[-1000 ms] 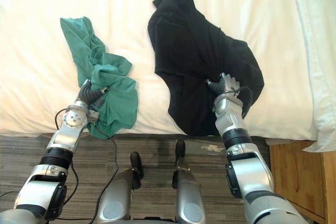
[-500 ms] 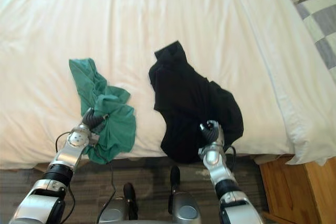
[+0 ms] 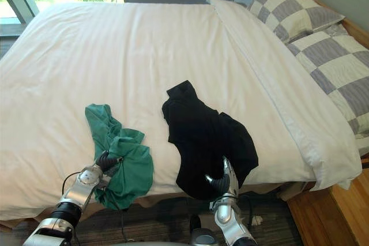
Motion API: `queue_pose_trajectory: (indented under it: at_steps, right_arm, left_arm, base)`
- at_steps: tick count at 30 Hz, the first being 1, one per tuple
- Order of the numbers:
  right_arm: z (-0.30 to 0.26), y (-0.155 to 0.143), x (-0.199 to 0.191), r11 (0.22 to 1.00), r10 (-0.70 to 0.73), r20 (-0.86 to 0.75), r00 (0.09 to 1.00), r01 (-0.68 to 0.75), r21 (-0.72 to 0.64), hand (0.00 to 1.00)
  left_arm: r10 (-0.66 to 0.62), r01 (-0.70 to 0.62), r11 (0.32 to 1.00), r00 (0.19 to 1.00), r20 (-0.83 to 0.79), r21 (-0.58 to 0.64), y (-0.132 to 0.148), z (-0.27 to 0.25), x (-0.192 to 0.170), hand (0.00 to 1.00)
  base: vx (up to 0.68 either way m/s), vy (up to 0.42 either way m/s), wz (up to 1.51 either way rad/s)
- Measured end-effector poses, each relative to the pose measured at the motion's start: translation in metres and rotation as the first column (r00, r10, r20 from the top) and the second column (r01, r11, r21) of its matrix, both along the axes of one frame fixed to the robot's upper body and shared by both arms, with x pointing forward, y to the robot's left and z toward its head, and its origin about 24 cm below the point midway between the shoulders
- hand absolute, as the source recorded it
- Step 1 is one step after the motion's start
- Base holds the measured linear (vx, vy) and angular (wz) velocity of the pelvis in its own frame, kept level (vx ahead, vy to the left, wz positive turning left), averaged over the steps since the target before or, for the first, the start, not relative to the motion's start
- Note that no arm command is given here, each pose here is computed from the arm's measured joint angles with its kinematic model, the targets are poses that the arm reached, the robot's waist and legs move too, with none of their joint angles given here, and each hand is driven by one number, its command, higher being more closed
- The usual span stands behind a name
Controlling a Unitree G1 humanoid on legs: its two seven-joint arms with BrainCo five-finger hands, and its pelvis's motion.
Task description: Tidy the bed and pick cloth on bed and put in laundry
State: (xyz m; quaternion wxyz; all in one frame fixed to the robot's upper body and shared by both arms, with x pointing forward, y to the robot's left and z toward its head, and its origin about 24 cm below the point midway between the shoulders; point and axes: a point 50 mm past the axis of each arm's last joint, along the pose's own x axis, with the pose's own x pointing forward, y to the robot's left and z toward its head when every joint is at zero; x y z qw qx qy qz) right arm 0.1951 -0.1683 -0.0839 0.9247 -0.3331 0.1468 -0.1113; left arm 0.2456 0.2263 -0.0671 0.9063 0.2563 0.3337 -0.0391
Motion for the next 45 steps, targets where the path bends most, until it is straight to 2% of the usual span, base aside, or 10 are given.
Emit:
queue_pose_trajectory:
  at_steps: [8,11,16,21,25,29,34,38,39,45]
  right_arm:
    - [0.031,0.006,0.023,0.997,0.048,0.124,0.991,-0.040,-0.070,0.00]
    - [0.051,0.005,0.047,0.993,0.058,0.192,0.980,-0.038,-0.108,0.00]
    - [0.120,0.007,0.114,0.983,0.110,0.342,0.933,-0.052,-0.175,0.00]
    - [0.168,0.002,0.147,0.968,0.144,0.401,0.905,-0.045,-0.247,0.00]
    - [0.191,-0.006,0.160,0.954,0.158,0.388,0.908,-0.038,-0.298,0.00]
    - [0.207,-0.010,0.178,0.945,0.152,0.292,0.944,-0.052,-0.324,0.00]
    - [0.226,-0.028,0.193,0.949,0.124,0.194,0.973,-0.059,-0.309,0.00]
    - [0.235,-0.031,0.197,0.953,0.134,0.165,0.977,-0.082,-0.293,0.00]
    - [0.242,-0.033,0.199,0.951,0.136,0.170,0.976,-0.081,-0.298,1.00]
    - [0.261,-0.041,0.205,0.952,0.161,0.144,0.976,-0.115,-0.284,1.00]
  left_arm:
    - [-0.025,0.025,1.000,0.999,-0.019,0.011,-0.005,-0.001,-0.001,1.00]
    - [-0.052,0.052,0.998,0.999,0.013,0.024,-0.005,0.007,0.004,1.00]
    - [-0.081,0.081,0.997,0.983,0.165,0.008,-0.009,0.043,0.033,1.00]
    - [-0.117,0.116,0.993,0.952,0.284,0.019,-0.009,0.070,0.043,1.00]
    - [-0.135,0.135,0.990,0.924,0.358,0.025,-0.009,0.084,0.048,1.00]
    - [-0.152,0.151,0.988,0.876,0.457,0.039,-0.008,0.107,0.055,1.00]
    - [-0.181,0.185,0.981,0.814,0.552,0.049,-0.014,0.128,0.065,1.00]
    - [-0.177,0.181,0.982,0.791,0.585,0.052,-0.013,0.137,0.067,1.00]
    - [-0.178,0.183,0.982,0.776,0.605,0.055,-0.014,0.142,0.068,1.00]
    - [-0.167,0.162,0.984,0.734,0.659,0.070,-0.014,0.158,0.076,1.00]
  base:
    - [-0.02,-0.014,-0.07]
    - [0.00,-0.002,-0.03]
    - [-0.04,-0.017,0.02]
    - [-0.02,-0.031,0.09]
    - [-0.02,-0.014,0.03]
    - [-0.07,-0.043,0.19]
    - [-0.08,-0.040,0.10]
    - [-0.07,-0.025,0.10]
    - [-0.09,-0.035,0.09]
    - [-0.09,-0.046,0.08]
